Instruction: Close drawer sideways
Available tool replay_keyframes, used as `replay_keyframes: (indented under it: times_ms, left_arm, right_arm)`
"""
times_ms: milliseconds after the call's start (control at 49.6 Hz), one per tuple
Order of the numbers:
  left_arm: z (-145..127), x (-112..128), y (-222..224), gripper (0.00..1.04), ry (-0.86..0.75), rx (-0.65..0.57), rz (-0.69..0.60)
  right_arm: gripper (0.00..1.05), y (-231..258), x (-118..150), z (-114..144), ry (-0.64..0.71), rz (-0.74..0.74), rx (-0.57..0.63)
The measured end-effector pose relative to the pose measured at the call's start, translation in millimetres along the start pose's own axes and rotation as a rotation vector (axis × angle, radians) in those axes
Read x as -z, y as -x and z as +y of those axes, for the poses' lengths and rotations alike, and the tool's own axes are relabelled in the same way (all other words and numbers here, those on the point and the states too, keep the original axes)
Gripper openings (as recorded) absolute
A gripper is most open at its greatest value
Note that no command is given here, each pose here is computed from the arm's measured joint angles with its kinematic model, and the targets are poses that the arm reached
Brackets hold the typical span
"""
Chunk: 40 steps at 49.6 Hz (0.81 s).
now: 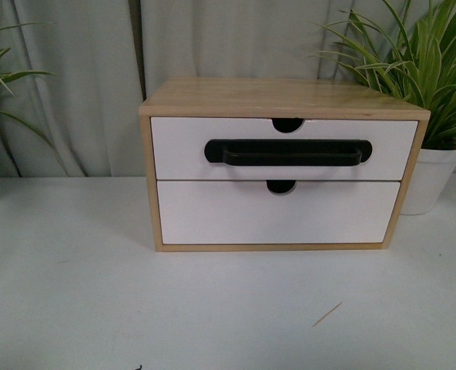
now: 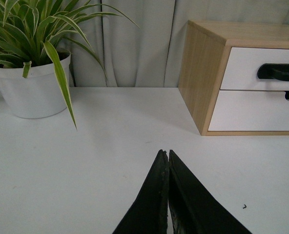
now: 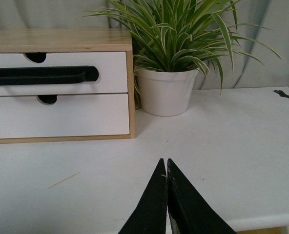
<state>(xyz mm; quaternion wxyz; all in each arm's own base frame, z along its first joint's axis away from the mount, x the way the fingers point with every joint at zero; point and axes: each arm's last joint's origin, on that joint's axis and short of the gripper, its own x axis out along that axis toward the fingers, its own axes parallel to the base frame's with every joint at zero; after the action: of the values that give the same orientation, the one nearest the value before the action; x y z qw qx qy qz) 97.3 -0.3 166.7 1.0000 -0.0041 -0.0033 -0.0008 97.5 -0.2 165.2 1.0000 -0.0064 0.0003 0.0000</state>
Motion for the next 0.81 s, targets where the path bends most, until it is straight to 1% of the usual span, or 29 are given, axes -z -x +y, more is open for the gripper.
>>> replay_keyframes:
  times_ms: [81,101,121,161,181,222,262,282,302,383,423,463,484,544,564,584,605,665,806]
  left_arm:
    - [0.0,0.0,0.0,0.04,0.0,0.0,0.0]
    - [0.0,-0.1,0.0,0.07,0.0,0.0,0.0]
    - [0.0,0.0,0.0,0.09,0.0,0.0,0.0]
    - [0.0,0.0,0.0,0.16,0.0,0.0,0.0]
    - [0.0,0.0,0.0,0.2,0.0,0.0,0.0]
    - [0.0,0.0,0.0,0.31,0.0,0.0,0.0]
    - [0.0,0.0,0.0,0.38,0.0,0.0,0.0]
    - [0.0,-0.1,0.0,0.44,0.0,0.0,0.0]
    - [0.0,0.0,0.0,0.47,0.0,0.0,0.0]
    - [0.0,0.0,0.0,0.65,0.0,0.0,0.0]
    - [0.0,0.0,0.0,0.75,0.0,0.0,0.0]
    - [0.0,0.0,0.0,0.83,0.0,0.0,0.0]
    - [0.0,0.0,0.0,0.86,0.0,0.0,0.0]
    - [0.0,0.0,0.0,0.95,0.0,0.0,0.0]
    - [0.0,0.0,0.0,0.99,0.0,0.0,0.0]
    - [0.0,0.0,0.0,1.01,-0.001,0.0,0.0]
    - [0.0,-0.1,0.0,1.0,-0.002,0.0,0.0]
    - [0.0,0.0,0.0,0.98,-0.001,0.0,0.0]
    - [0.0,0.0,0.0,0.99,-0.001,0.0,0.0]
  right_arm:
    - [0.01,0.0,0.0,0.0,0.0,0.0,0.0]
    - [0.02,0.0,0.0,0.0,0.001,0.0,0.0]
    - [0.05,0.0,0.0,0.0,0.0,0.0,0.0]
    - [0.12,0.0,0.0,0.0,0.0,0.0,0.0]
    - [0.17,0.0,0.0,0.0,0.0,0.0,0.0]
    - [0.26,0.0,0.0,0.0,0.0,0.0,0.0]
    - [0.35,0.0,0.0,0.0,0.0,0.0,0.0]
    - [0.39,0.0,0.0,0.0,0.0,0.0,0.0]
    - [0.44,0.0,0.0,0.0,0.0,0.0,0.0]
    - [0.62,0.0,0.0,0.0,0.0,0.0,0.0]
    - [0.71,0.0,0.0,0.0,0.0,0.0,0.0]
    - [0.79,0.0,0.0,0.0,0.0,0.0,0.0]
    - [0.81,0.0,0.0,0.0,0.0,0.0,0.0]
    - [0.92,0.0,0.0,0.0,0.0,0.0,0.0]
    - [0.94,0.0,0.0,0.0,0.0,0.0,0.0]
    - [0.97,0.0,0.0,0.0,0.0,0.0,0.0]
    - [0.98,0.0,0.0,0.0,-0.002,0.0,0.0]
    - [0.95,0.0,0.0,0.0,-0.002,0.0,0.0]
    - [0.96,0.0,0.0,0.0,-0.002,0.0,0.0]
